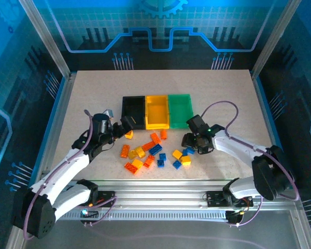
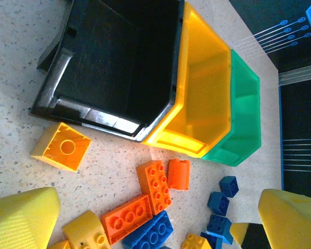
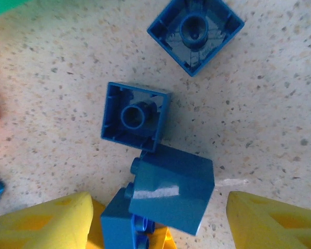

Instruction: Sort the legos into containers by color

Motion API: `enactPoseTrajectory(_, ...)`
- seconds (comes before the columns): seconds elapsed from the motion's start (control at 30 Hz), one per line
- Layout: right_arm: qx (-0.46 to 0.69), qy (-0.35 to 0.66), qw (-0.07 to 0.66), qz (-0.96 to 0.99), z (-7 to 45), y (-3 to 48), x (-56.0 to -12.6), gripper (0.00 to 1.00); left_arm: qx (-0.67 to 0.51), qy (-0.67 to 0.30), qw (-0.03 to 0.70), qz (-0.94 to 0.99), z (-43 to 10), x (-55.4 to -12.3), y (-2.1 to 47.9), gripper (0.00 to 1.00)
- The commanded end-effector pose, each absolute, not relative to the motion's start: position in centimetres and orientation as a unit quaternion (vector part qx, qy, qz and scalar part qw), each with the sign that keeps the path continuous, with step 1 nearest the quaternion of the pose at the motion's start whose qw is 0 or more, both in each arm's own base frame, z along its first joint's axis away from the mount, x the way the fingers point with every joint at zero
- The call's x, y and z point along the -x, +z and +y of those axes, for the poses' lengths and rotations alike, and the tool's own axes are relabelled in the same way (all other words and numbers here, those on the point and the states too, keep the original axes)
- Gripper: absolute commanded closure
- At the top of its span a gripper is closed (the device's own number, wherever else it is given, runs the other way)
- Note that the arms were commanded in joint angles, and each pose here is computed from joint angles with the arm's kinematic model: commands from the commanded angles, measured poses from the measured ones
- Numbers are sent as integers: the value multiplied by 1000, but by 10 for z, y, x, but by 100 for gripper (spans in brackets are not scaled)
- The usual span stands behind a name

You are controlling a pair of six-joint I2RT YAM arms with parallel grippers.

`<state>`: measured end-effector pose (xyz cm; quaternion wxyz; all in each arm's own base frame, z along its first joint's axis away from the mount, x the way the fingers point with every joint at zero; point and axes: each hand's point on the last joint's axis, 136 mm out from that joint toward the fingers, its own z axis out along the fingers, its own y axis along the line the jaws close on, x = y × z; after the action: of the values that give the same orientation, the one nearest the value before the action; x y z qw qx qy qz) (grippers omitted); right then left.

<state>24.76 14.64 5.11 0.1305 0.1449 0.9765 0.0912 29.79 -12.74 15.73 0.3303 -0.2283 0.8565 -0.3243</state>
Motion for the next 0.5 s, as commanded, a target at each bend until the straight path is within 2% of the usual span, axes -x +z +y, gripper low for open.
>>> enactPoseTrajectory(0.0,-168,100,114,974,147,39,-249,32,222,-336,321,857,-134,-296,153,1)
enactPoseTrajectory(0.23,-186,91,97,973,136,23,-250,39,223,-333,318,859,-134,-297,151,1)
enactPoseTrajectory(0.47,-197,92,103,971,124,23,-250,56,224,-335,316,859,-136,-299,153,1)
